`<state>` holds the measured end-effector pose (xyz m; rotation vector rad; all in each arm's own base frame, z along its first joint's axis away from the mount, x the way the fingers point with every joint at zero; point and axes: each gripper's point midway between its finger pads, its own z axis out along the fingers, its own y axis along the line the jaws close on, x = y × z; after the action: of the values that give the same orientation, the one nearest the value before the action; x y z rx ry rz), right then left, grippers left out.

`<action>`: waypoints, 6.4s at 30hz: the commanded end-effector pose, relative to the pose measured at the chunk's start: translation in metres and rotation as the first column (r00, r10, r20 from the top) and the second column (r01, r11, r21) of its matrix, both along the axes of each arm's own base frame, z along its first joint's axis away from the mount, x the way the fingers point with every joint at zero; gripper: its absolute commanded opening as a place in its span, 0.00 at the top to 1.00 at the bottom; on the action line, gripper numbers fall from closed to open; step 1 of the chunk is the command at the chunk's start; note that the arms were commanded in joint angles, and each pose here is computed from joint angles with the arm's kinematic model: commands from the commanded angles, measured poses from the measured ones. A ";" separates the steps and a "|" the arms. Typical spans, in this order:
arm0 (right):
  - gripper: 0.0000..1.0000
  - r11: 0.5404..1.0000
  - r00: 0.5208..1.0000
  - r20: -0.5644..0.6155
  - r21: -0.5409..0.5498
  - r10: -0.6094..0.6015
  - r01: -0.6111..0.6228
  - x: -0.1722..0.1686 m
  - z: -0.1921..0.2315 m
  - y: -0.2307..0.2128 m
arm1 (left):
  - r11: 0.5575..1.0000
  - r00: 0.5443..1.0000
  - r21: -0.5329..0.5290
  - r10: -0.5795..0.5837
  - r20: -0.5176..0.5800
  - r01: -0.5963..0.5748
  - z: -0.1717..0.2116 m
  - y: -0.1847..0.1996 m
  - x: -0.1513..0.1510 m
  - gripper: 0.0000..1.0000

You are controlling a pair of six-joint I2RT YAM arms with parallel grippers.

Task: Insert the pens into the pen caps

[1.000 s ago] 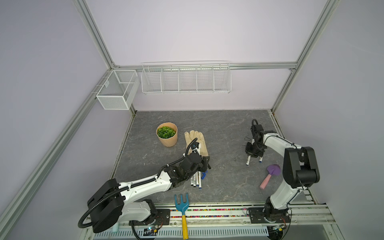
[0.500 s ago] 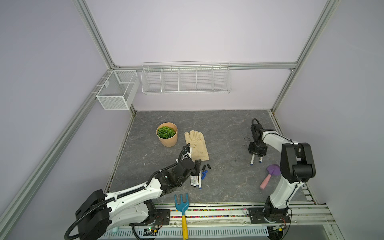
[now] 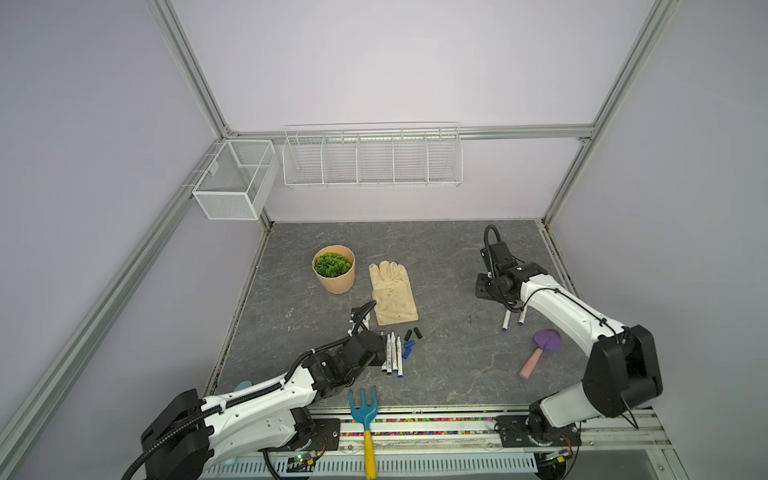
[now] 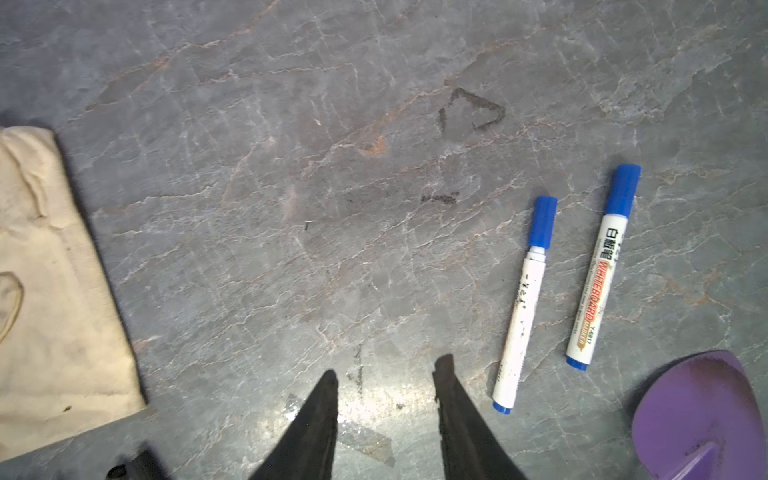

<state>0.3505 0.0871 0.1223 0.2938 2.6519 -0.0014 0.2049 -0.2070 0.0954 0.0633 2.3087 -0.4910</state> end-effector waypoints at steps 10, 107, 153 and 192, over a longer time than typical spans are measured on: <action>0.58 0.967 0.948 -0.193 -0.020 -0.252 0.253 -0.013 -0.059 -0.074 | 0.994 0.994 0.002 -0.106 0.004 0.106 0.014 -0.038 0.009 0.42; 0.86 0.792 0.909 -0.377 0.492 -0.180 0.361 -0.024 -0.076 0.044 | 0.648 0.683 0.227 -0.649 -0.335 0.727 -0.083 -0.249 -0.005 0.47; 0.83 0.906 0.922 -0.378 0.354 -0.088 0.232 -0.055 -0.079 0.016 | 0.752 0.780 0.246 -0.625 -0.027 0.612 0.004 -0.221 0.008 1.00; 0.51 0.713 0.878 -0.085 0.622 0.471 -0.323 -0.087 0.011 0.124 | 0.844 0.837 0.098 -0.536 0.108 0.527 0.047 -0.197 0.003 1.00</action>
<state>0.2631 0.2012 0.1298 -0.0448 2.8369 0.9759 0.2018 -0.3959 0.1161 0.7925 2.2225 -0.6317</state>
